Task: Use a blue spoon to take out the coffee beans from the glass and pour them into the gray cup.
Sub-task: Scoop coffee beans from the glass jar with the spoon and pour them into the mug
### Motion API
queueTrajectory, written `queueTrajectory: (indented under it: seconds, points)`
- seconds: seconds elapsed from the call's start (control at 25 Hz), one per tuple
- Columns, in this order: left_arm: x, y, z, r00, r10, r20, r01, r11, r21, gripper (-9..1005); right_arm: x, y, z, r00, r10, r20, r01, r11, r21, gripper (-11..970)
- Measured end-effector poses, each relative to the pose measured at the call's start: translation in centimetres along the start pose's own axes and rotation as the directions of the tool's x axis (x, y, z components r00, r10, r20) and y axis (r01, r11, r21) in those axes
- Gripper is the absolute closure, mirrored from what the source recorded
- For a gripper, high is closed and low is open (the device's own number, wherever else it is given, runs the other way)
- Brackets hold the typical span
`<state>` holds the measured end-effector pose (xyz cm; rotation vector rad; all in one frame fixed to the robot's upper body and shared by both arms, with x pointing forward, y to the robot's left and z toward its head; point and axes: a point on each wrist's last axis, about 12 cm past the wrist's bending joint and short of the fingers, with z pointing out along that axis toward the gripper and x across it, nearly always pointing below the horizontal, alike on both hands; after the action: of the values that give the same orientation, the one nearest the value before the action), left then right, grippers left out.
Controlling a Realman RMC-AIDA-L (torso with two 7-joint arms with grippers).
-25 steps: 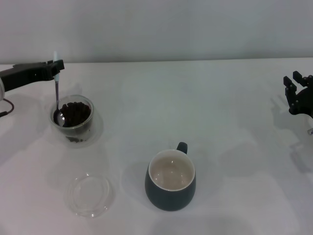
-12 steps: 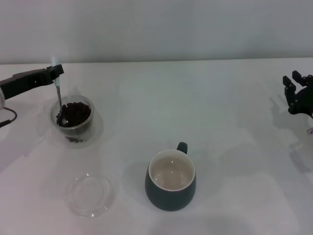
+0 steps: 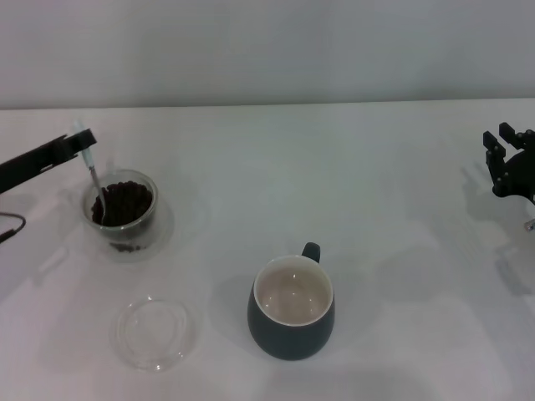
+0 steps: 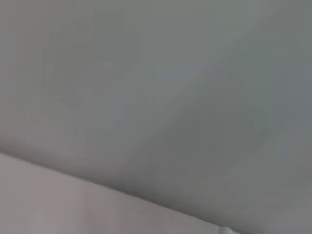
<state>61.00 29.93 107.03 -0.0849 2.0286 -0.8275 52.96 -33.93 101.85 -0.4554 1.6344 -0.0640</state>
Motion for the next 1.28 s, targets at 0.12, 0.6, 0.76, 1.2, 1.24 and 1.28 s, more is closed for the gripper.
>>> queueTrajectory:
  seconds: [0.12, 0.6, 0.76, 1.2, 1.24, 1.28]
  points:
    - [0.5, 0.7, -0.6, 0.998, -0.052, 0.023, 0.053, 0.999, -0.011, 872, 0.0, 0.0, 0.0, 1.0, 0.006, -0.002, -0.006, 1.0, -0.003, 689]
    - [1.3, 1.7, -2.0, 0.976, -0.198, 0.091, 0.198, 0.98, 0.015, 872, 0.1, 0.0, 0.0, 1.0, -0.001, -0.008, 0.001, 1.0, -0.001, 686]
    - [1.5, 1.6, -2.0, 0.966, -0.239, 0.094, 0.238, 0.971, 0.031, 872, 0.1, -0.1, 0.0, 1.0, -0.001, -0.007, 0.001, 1.0, 0.003, 686]
    - [2.0, 1.4, -1.8, 0.915, -0.388, 0.107, 0.383, 0.922, 0.062, 873, 0.0, -0.4, 0.2, 1.0, -0.005, -0.008, 0.005, 1.0, 0.012, 683]
    - [2.1, 1.4, -1.9, 0.907, -0.406, 0.108, 0.402, 0.914, 0.064, 873, 0.0, -0.4, 0.2, 1.0, -0.005, -0.009, 0.005, 1.0, 0.012, 683]
    - [2.2, 1.5, -2.0, 0.9, -0.422, 0.111, 0.417, 0.907, 0.066, 873, 0.0, -0.4, 0.2, 1.0, -0.005, -0.01, 0.005, 1.0, 0.013, 683]
